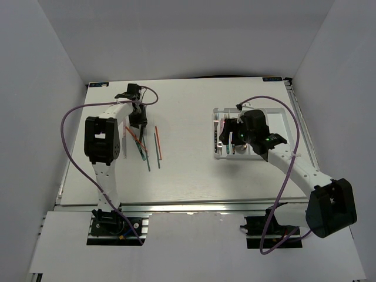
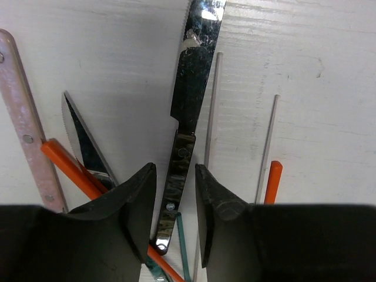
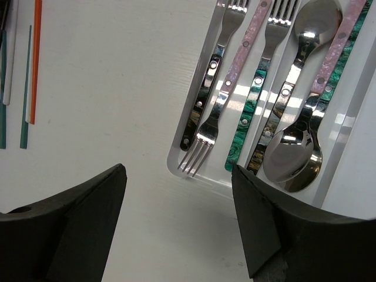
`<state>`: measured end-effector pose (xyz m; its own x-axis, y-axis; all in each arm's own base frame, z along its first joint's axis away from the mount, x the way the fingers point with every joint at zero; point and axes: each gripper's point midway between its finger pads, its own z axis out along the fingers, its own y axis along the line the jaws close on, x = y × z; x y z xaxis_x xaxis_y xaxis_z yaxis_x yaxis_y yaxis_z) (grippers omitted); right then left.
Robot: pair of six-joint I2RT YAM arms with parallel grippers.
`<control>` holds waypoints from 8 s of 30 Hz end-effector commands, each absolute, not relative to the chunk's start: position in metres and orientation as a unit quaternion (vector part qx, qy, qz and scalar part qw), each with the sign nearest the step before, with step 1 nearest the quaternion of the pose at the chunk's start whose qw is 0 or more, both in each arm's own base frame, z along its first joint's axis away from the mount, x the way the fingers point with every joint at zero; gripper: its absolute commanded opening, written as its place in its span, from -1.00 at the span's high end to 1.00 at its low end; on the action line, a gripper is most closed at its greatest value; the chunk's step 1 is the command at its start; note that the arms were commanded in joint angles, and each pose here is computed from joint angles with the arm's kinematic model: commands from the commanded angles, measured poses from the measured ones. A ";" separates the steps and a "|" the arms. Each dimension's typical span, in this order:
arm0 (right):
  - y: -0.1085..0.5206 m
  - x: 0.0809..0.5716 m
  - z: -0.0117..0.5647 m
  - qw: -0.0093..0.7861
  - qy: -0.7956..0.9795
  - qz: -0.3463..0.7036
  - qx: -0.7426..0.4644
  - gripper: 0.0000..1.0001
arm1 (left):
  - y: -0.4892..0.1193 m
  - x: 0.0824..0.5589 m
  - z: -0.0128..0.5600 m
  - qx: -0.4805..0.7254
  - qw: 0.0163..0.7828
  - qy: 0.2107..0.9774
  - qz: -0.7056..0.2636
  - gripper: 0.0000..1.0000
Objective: Sort the eating utensils into containers
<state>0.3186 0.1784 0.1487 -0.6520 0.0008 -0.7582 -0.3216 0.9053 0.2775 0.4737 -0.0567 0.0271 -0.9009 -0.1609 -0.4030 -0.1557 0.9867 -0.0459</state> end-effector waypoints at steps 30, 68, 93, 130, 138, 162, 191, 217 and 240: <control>0.159 0.321 0.183 0.468 0.864 0.174 -0.071 -0.57 | -0.047 0.455 -0.030 -0.073 0.154 0.983 0.061 0.80; 0.352 0.289 0.222 0.414 0.775 0.449 -0.161 -0.77 | -0.176 0.421 0.200 -0.103 0.397 0.865 -0.288 1.00; 0.394 0.302 0.217 0.410 0.788 0.399 -0.227 0.49 | -0.238 0.345 0.274 -0.069 0.405 0.780 -0.472 1.00; 0.061 0.336 0.074 0.299 0.950 0.085 0.038 1.00 | -0.051 0.286 0.214 -0.099 0.520 0.849 -0.011 -0.96; 0.049 0.336 0.060 0.283 0.956 0.058 0.059 0.80 | -0.040 0.284 0.218 -0.117 0.528 0.841 0.011 -0.96; 0.039 0.350 0.084 0.315 0.944 0.040 0.086 -0.76 | -0.032 0.288 0.196 -0.125 0.489 0.861 0.055 -0.96; 0.156 0.330 0.182 0.434 0.866 0.227 -0.100 -0.72 | 0.037 0.463 0.082 -0.264 0.272 0.925 0.015 0.00; 0.161 0.322 0.183 0.428 0.864 0.243 -0.109 -0.72 | 0.046 0.441 -0.003 -0.249 0.177 0.951 0.046 -0.07; 0.160 0.322 0.183 0.433 0.861 0.241 -0.111 -0.72 | 0.068 0.423 -0.014 -0.247 0.150 0.952 0.104 0.30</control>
